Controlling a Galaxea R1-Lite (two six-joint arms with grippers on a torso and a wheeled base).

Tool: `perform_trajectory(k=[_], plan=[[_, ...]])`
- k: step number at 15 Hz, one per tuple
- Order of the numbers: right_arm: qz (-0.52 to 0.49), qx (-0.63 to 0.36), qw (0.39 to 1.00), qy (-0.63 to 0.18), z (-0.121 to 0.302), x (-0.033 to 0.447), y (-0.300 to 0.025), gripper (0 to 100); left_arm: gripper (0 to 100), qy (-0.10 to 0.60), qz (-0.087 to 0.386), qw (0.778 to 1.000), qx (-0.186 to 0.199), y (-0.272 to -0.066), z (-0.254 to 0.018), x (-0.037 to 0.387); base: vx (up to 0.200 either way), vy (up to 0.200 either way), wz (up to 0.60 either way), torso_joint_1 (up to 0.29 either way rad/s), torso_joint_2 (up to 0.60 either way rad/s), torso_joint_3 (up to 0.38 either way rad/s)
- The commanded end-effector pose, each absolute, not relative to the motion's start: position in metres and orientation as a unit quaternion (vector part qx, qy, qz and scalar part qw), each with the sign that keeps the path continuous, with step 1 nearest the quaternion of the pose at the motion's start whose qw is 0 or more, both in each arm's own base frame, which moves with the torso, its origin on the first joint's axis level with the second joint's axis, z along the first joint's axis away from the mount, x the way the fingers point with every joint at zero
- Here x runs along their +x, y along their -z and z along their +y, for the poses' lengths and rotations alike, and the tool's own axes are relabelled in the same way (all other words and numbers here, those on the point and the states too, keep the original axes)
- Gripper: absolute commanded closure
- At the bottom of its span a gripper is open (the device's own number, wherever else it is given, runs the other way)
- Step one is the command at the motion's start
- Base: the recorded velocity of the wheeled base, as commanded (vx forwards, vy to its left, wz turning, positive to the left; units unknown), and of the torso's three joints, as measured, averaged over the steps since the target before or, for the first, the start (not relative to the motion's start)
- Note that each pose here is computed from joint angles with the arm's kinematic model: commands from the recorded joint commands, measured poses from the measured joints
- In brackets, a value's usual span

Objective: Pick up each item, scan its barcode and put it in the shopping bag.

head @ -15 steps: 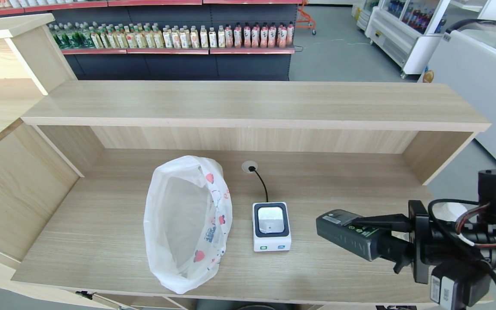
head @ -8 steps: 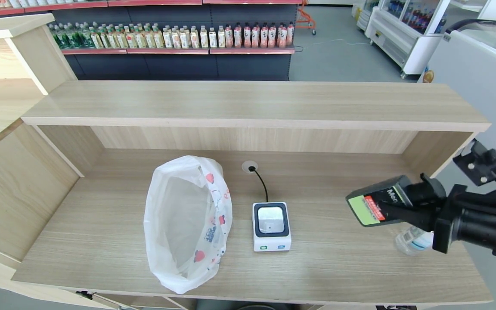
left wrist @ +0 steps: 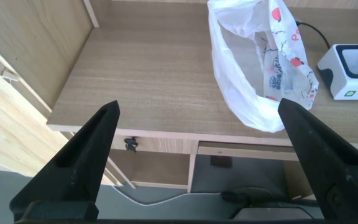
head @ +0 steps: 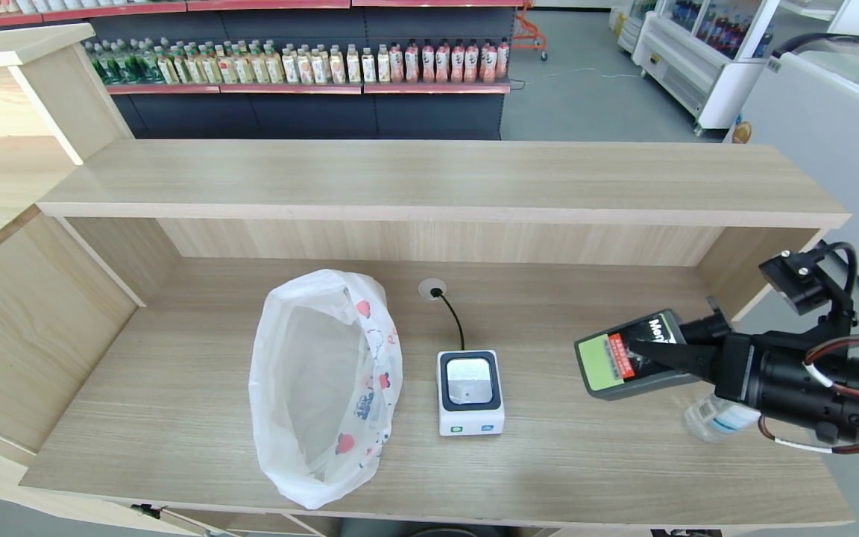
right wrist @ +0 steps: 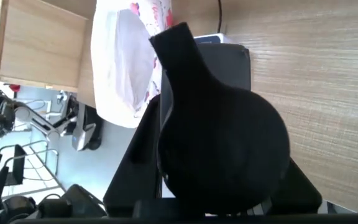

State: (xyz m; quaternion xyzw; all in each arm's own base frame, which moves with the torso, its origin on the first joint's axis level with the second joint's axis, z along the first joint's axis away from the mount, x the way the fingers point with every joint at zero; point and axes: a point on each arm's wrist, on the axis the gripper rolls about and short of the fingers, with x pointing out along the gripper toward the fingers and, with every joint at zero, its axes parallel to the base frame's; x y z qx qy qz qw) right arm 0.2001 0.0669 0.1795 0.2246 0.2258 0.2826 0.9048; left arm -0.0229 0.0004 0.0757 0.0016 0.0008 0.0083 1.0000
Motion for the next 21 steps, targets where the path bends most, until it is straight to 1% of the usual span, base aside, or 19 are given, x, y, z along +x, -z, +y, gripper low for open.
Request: perform_trajectory(k=[1, 7, 13, 14, 16, 18, 21], plan=[[0.24, 0.221, 0.897, -0.299, 0.076, 0.201, -0.175, 100, 0, -0.008, 0.001, 1.0, 0.002, -0.076, 0.0, -0.023, 0.0, 0.0, 0.0, 0.0, 0.0, 0.0], [0.254, 0.227, 0.888, -0.31, 0.083, 0.197, -0.172, 100, 0, -0.008, 0.001, 1.0, 0.002, -0.076, 0.0, -0.023, 0.0, 0.0, 0.0, 0.0, 0.0, 0.0], [0.263, 0.224, 0.889, -0.301, 0.084, 0.204, -0.167, 100, 0, -0.008, 0.001, 1.0, 0.001, -0.076, 0.0, -0.023, 0.0, 0.2, 0.0, 0.005, 0.0, 0.003], [0.267, 0.221, 0.89, -0.297, 0.083, 0.206, -0.164, 100, 0, -0.008, 0.001, 1.0, 0.001, -0.076, 0.0, -0.023, 0.0, 0.0, 0.0, 0.0, 0.0, 0.0], [0.274, 0.195, 0.899, -0.281, 0.079, 0.216, -0.154, 100, 0, -0.008, 0.001, 1.0, 0.002, -0.076, 0.0, -0.023, 0.0, 0.0, 0.0, 0.0, 0.0, 0.0], [0.285, 0.162, 0.916, -0.231, 0.082, 0.239, -0.138, 100, 0, -0.008, 0.001, 1.0, 0.001, -0.076, 0.0, -0.023, 0.0, 0.0, 0.0, 0.0, 0.0, 0.0], [0.289, 0.158, 0.913, -0.24, 0.096, 0.258, -0.136, 100, 0, -0.008, 0.001, 1.0, 0.001, -0.076, 0.0, -0.023, 0.0, 0.0, 0.0, 0.0, 0.0, 0.0]])
